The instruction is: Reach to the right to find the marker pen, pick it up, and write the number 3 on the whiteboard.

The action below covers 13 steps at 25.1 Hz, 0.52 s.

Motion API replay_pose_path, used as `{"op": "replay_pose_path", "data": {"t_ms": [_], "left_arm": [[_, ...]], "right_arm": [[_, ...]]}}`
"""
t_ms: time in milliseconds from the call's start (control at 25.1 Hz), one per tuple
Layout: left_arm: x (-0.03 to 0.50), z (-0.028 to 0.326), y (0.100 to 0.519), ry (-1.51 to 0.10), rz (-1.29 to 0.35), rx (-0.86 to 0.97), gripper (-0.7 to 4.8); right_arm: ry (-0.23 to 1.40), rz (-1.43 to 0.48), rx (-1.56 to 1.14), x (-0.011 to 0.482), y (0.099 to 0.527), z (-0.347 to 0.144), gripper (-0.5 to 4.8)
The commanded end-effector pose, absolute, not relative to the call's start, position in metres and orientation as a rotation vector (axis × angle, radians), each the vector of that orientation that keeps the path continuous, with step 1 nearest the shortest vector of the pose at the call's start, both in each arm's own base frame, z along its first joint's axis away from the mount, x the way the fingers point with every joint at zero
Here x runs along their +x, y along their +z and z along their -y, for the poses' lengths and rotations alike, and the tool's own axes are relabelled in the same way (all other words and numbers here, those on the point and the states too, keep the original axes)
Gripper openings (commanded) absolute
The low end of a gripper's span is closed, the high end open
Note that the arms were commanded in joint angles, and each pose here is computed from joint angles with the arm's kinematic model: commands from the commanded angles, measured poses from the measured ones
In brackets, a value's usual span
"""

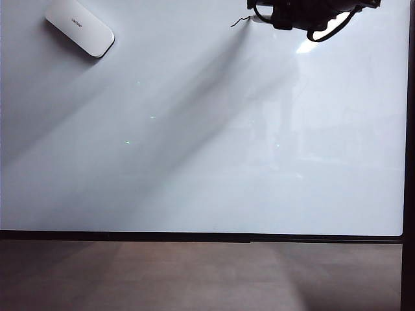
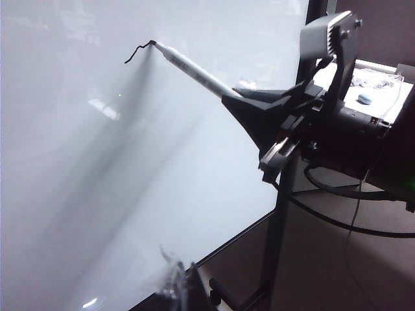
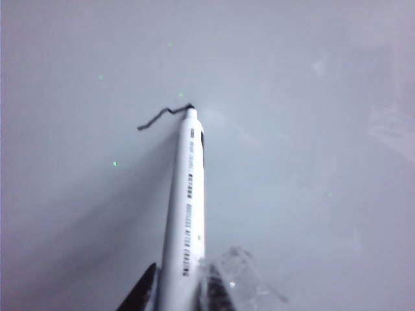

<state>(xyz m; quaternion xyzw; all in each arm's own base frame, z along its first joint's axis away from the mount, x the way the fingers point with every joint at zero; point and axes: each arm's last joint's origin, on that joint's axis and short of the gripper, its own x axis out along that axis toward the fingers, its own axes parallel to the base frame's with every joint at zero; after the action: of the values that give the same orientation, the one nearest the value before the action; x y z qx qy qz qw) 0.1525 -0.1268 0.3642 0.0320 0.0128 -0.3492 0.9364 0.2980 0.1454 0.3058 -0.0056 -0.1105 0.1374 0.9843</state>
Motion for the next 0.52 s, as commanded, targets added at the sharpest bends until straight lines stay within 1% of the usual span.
{"op": "replay_pose_path", "data": {"t_ms": [40,518], "left_arm": [[0.1519,0.1262,0.3666,-0.712,-0.011,0.061,-0.05],[0.1519,0.1262,0.3666,-0.712,-0.011,0.061,-0.05]], "right_arm": [[0.265,0.217,-0.007,0.2982,0.3076,-0.1446,0.4],[0.304,0.174,-0.013,0.2977,0.3046,-0.1455,0.4]]}}
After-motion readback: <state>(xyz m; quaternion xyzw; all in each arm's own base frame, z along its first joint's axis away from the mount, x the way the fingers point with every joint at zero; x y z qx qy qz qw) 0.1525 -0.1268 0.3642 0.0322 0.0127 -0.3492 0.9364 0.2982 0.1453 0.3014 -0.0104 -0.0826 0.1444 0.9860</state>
